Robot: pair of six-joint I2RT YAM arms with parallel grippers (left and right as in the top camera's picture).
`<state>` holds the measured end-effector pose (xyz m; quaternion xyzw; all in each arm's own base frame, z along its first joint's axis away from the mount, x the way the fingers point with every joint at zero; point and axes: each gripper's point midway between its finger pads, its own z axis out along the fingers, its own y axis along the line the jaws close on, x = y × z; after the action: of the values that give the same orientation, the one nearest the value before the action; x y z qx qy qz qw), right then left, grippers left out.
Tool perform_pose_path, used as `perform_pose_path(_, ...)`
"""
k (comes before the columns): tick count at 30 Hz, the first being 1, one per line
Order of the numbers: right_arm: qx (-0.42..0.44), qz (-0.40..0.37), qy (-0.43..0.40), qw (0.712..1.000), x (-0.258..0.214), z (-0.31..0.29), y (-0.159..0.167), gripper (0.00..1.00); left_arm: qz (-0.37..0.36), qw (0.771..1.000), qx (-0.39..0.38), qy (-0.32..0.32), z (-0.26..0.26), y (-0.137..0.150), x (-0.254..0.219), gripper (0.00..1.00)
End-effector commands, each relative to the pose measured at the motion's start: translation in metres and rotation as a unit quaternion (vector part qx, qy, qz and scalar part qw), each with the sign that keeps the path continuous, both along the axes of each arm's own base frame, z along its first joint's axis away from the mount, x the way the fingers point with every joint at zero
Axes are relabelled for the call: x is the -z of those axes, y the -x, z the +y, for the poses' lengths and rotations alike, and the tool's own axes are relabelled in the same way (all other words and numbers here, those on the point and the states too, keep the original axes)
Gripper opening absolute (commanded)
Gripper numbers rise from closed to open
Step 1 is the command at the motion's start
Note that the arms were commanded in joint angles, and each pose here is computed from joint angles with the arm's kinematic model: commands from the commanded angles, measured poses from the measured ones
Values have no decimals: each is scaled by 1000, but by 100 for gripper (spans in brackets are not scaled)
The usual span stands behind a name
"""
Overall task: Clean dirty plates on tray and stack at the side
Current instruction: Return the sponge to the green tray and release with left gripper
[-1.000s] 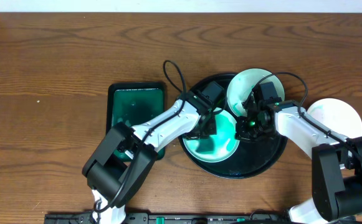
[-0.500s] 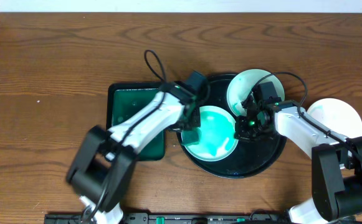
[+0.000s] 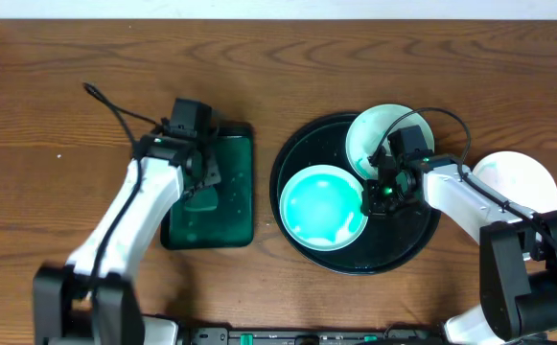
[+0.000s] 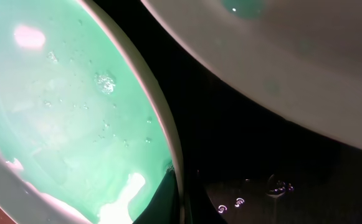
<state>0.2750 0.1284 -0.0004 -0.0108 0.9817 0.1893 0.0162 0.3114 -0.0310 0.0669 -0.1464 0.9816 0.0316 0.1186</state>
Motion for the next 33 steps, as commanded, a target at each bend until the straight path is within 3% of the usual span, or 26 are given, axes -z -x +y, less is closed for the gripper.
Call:
perform_pose_path(1, -11, -2, 50, 999, 13, -19, 2, 1, 39, 999, -12, 11, 12, 4, 28, 9)
perform_pose_path(2, -17, -4, 45, 999, 13, -17, 1, 1, 43, 999, -13, 27, 9, 5, 30, 12)
perform_pose_path(3, -31, -12, 39, 999, 12, -15, 0, 2, 43, 998, -15, 45, 6, 4, 30, 25)
perform_pose_path(6, -35, -26, 37, 998, 12, -14, -6, 13, 32, 996, -13, 78, -3, 2, 18, 44)
perform_pose_path(7, -34, -28, 37, 998, 11, -14, -7, 9, 23, 996, -10, 86, -5, 2, 6, 52)
perform_pose_path(8, -31, -28, 37, 998, 11, -14, -8, 1, 15, 996, -10, 87, -5, 2, -3, 55)
perform_pose_path(13, -27, -57, 31, 998, -8, -11, -17, 1, -61, 994, -3, 95, -5, 10, -60, 72)
perform_pose_path(19, -42, -187, 71, 979, -91, 5, -42, 1, -176, 979, 8, 105, -3, 33, -131, 79)
perform_pose_path(24, -77, -225, 81, 968, -133, 32, -50, 1, -215, 971, 11, 108, -2, 43, -152, 79)
perform_pose_path(29, -61, -203, 62, 975, -133, 28, -48, 2, -214, 971, 11, 107, -2, 44, -152, 80)
perform_pose_path(33, -68, -154, -16, 986, -121, 18, -36, 15, -214, 971, 11, 108, -2, 44, -152, 80)
